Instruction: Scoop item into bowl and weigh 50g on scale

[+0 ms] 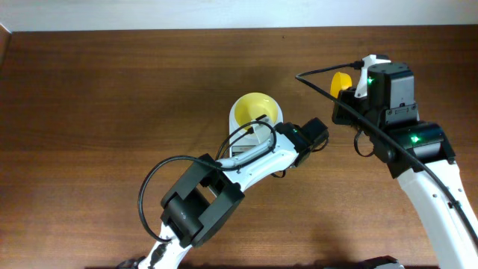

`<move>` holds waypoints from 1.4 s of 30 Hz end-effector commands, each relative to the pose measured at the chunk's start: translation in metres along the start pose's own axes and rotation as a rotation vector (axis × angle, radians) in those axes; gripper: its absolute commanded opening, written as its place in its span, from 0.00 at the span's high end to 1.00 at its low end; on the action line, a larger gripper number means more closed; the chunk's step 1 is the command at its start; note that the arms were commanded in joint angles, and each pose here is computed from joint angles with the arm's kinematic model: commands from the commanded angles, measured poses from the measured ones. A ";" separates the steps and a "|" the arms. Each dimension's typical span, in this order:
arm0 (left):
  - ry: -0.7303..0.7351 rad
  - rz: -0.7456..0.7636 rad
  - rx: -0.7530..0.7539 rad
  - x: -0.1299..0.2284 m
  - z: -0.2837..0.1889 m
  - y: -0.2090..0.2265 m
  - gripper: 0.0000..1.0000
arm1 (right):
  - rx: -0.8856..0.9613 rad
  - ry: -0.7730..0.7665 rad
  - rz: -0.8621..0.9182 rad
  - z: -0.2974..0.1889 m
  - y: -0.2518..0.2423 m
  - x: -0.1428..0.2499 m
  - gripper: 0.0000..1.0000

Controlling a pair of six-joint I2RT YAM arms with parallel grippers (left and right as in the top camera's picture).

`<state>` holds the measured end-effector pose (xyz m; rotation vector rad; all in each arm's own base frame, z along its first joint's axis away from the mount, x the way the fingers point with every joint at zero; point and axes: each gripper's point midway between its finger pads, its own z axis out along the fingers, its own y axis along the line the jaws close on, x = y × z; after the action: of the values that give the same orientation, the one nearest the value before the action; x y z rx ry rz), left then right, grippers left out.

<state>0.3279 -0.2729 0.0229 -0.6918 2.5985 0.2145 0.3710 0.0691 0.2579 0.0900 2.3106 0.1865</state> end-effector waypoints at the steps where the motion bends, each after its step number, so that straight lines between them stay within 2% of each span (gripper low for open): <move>1: -0.022 -0.005 -0.023 -0.001 0.007 0.003 1.00 | 0.019 -0.017 0.011 -0.002 -0.003 -0.007 0.96; 42: -0.029 0.005 -0.041 0.001 0.014 0.005 1.00 | 0.023 -0.003 0.010 -0.002 -0.004 -0.004 0.96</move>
<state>0.3306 -0.2694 0.0219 -0.6830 2.5752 0.2405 0.3684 0.0686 0.2550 0.0901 2.3265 0.1827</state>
